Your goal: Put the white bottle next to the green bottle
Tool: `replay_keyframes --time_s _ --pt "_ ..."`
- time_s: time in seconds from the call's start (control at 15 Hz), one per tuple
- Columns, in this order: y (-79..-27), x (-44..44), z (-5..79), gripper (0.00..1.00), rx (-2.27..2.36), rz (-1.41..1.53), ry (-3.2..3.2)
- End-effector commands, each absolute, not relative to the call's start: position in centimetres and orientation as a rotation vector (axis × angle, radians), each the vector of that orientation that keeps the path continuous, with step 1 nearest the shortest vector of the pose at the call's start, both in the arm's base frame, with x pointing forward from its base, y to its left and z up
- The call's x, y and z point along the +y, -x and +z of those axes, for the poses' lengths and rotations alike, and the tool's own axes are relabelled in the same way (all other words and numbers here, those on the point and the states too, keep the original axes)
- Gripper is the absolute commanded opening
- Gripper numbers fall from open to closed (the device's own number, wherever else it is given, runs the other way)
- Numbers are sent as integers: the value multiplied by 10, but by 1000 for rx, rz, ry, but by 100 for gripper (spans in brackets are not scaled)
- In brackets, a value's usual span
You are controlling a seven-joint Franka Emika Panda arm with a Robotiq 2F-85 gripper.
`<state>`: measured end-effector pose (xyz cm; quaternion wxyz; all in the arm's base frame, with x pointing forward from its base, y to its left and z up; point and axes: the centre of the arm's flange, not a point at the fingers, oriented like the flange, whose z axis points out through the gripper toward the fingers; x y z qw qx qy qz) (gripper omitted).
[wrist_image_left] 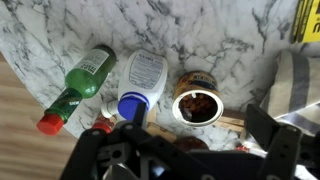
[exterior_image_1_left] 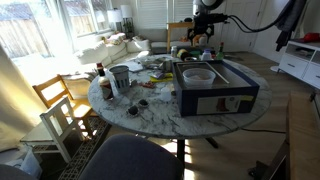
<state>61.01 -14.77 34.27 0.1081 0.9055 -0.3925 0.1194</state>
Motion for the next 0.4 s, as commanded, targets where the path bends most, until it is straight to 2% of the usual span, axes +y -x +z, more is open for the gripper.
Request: replay_keyframes --time_s 0.0,0.07,0.13,0.33 --pt "-576 -140 358 100 -901 262 -2785" --pt "-573 -142 360 100 -829 244 -2816" --pt "-595 -139 354 100 -939 307 -2756" --pt "-587 -140 360 100 -851 286 -2790"
